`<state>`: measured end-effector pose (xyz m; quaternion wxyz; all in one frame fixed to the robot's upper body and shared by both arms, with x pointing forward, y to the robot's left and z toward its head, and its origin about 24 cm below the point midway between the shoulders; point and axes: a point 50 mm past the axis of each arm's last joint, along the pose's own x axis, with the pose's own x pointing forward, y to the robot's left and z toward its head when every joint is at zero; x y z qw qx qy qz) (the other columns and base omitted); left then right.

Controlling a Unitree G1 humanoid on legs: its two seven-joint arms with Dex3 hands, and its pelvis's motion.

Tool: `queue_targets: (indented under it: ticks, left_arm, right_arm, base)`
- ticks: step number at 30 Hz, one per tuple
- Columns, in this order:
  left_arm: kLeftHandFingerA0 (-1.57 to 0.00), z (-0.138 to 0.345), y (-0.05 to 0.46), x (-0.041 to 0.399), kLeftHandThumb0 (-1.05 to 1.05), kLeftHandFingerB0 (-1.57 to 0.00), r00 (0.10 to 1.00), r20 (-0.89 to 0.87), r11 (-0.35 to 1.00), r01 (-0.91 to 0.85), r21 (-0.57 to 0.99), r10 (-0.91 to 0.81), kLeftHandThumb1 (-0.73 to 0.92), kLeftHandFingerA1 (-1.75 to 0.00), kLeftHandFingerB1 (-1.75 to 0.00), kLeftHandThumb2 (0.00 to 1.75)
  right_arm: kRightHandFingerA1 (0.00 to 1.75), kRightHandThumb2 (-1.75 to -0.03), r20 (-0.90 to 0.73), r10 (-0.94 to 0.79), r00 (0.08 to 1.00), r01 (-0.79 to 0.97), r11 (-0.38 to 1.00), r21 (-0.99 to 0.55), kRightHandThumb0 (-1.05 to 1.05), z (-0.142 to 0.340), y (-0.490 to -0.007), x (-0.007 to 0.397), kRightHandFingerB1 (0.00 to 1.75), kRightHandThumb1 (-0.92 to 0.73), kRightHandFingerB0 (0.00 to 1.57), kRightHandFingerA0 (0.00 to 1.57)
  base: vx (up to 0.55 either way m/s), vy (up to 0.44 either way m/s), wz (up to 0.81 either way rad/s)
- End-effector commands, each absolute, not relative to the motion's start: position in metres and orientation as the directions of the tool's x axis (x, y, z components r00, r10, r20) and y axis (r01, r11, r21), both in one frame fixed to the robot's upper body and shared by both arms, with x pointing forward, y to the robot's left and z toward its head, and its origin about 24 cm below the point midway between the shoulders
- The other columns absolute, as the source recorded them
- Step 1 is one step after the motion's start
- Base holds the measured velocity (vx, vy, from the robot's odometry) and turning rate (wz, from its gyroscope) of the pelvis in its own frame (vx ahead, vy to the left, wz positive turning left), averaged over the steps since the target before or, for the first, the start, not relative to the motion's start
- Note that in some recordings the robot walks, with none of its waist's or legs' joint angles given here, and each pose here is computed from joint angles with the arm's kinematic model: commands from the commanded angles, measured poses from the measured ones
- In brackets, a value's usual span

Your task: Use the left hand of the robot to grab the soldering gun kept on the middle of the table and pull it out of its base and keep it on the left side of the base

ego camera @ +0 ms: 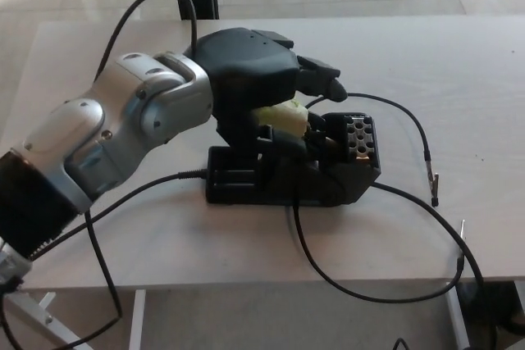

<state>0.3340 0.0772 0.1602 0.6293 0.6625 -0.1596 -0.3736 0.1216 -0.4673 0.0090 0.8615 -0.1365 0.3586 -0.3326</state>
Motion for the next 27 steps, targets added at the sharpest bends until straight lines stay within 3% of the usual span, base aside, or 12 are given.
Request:
queue_targets:
  ticks: [1,2,5,7,9,10,11,17,22,23,26,27]
  left_arm:
    - [-0.03,0.163,0.111,0.337,-0.78,-0.31,0.753,-0.452,-0.544,0.15,0.826,-0.478,0.82,-0.35,-0.32,0.65]
    - [-0.02,0.164,0.113,0.337,-0.77,-0.24,0.762,-0.45,-0.557,0.142,0.818,-0.466,0.61,-0.31,-0.49,0.99]
    - [0.0,0.17,0.118,0.337,-0.71,-0.28,0.794,-0.429,-0.634,0.073,0.77,-0.43,0.73,-0.16,-0.31,0.63]
    - [0.0,0.173,0.119,0.336,-0.79,-0.16,0.816,-0.404,-0.685,0.014,0.728,-0.414,0.62,-0.16,-0.44,0.95]
    - [0.0,0.175,0.12,0.335,-0.78,-0.16,0.823,-0.392,-0.687,0.002,0.727,-0.412,0.6,-0.15,-0.44,0.93]
    - [0.0,0.175,0.12,0.333,-0.68,-0.27,0.825,-0.37,-0.68,-0.023,0.733,-0.427,0.7,-0.14,-0.32,0.63]
    - [0.0,0.176,0.121,0.332,-0.74,-0.16,0.831,-0.362,-0.685,-0.031,0.728,-0.423,0.56,-0.17,-0.44,0.9]
    - [0.0,0.171,0.124,0.33,-0.68,-0.13,0.859,-0.294,-0.684,-0.086,0.725,-0.42,0.46,-0.2,-0.46,0.84]
    - [-0.16,0.162,0.124,0.325,-0.51,-0.21,0.868,-0.2,-0.707,-0.215,0.673,-0.454,0.5,-0.68,-0.35,0.56]
    - [-1.13,0.155,0.127,0.324,-0.48,-0.22,0.867,-0.14,-0.697,-0.279,0.66,-0.479,0.49,-1.25,-0.47,0.81]
    - [-1.12,0.151,0.129,0.323,-0.43,-0.37,0.859,-0.104,-0.649,-0.294,0.702,-0.501,0.62,-1.37,-0.38,0.58]
    - [-0.98,0.149,0.131,0.323,-0.36,-0.68,0.841,-0.081,-0.566,-0.284,0.774,-0.534,0.58,-1.55,-0.54,0.61]
  right_arm:
    - [0.67,-0.86,-0.487,-0.701,0.522,0.483,0.713,-0.508,-0.52,0.025,-0.478,0.122,0.47,-0.52,0.25,0.51]
    - [0.62,-0.59,-0.486,-0.7,0.523,0.485,0.713,-0.506,-0.49,0.025,-0.478,0.122,0.34,-0.66,0.31,0.54]
    - [0.64,-0.59,-0.484,-0.702,0.523,0.493,0.712,-0.5,-0.48,0.025,-0.478,0.121,0.34,-0.65,0.3,0.52]
    - [0.68,-0.86,-0.486,-0.7,0.522,0.5,0.714,-0.491,-0.51,0.025,-0.478,0.121,0.47,-0.51,0.24,0.5]
    - [0.61,-0.6,-0.488,-0.7,0.522,0.49,0.714,-0.501,-0.47,0.025,-0.478,0.121,0.34,-0.66,0.3,0.52]
    - [0.61,-0.6,-0.487,-0.702,0.521,0.494,0.712,-0.499,-0.47,0.025,-0.478,0.122,0.33,-0.66,0.31,0.53]
    - [0.61,-0.59,-0.487,-0.702,0.52,0.498,0.712,-0.495,-0.47,0.025,-0.478,0.122,0.34,-0.66,0.31,0.52]
    - [0.62,-0.6,-0.481,-0.701,0.527,0.483,0.712,-0.509,-0.49,0.027,-0.479,0.122,0.34,-0.66,0.31,0.52]
    - [0.64,-0.59,-0.481,-0.703,0.525,0.491,0.711,-0.504,-0.48,0.027,-0.479,0.122,0.34,-0.65,0.31,0.53]
    - [0.65,-0.59,-0.477,-0.701,0.53,0.489,0.713,-0.503,-0.47,0.027,-0.478,0.123,0.34,-0.65,0.31,0.53]
    - [0.65,-0.59,-0.477,-0.698,0.534,0.492,0.715,-0.496,-0.47,0.027,-0.478,0.123,0.34,-0.66,0.32,0.52]
    - [0.64,-0.59,-0.473,-0.7,0.535,0.488,0.713,-0.504,-0.47,0.027,-0.478,0.124,0.35,-0.66,0.33,0.54]
  base:
    - [0.0,0.0,0.0]
    - [0.0,0.0,0.0]
    - [0.0,0.0,0.0]
    - [0.0,0.0,0.0]
    - [0.0,0.0,0.0]
    - [0.0,0.0,0.0]
    - [0.0,0.0,0.0]
    - [0.0,0.0,0.0]
    - [0.0,0.0,0.0]
    - [0.0,0.0,0.0]
    - [0.0,0.0,0.0]
    - [0.0,0.0,0.0]
